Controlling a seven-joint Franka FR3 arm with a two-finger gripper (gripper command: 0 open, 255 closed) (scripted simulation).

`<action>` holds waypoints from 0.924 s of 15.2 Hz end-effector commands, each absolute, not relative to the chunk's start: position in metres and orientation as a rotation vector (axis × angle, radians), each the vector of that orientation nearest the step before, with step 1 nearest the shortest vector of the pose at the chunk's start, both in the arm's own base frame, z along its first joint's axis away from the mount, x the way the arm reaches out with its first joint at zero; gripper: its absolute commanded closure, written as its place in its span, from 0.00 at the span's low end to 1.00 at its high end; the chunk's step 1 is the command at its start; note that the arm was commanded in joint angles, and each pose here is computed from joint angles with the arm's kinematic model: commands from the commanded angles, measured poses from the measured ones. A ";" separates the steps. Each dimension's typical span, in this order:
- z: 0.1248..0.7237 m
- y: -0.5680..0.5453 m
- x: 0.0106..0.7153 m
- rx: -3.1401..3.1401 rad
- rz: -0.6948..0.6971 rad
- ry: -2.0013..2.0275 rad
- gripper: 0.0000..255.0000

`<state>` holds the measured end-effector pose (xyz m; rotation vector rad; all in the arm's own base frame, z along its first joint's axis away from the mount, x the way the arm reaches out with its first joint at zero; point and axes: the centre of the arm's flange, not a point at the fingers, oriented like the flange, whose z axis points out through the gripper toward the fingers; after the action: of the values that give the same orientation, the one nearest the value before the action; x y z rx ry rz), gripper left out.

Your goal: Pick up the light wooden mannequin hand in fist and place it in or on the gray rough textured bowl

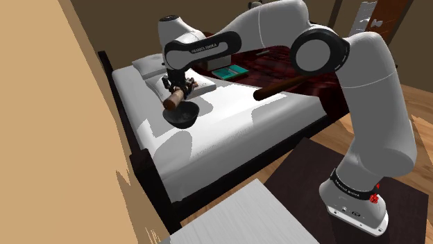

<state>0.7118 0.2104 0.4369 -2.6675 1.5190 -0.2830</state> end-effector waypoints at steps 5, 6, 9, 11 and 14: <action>0.413 0.226 0.710 -2.665 -0.285 1.520 1.00; 0.408 0.226 0.710 -2.665 -0.285 1.520 1.00; 0.392 0.226 0.710 -2.665 -0.285 1.520 1.00; 0.381 0.226 0.710 -2.665 -0.285 1.520 1.00; 0.376 0.226 0.710 -2.665 -0.285 1.520 1.00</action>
<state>0.7104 0.2251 0.3771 -2.6662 1.5213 -0.2846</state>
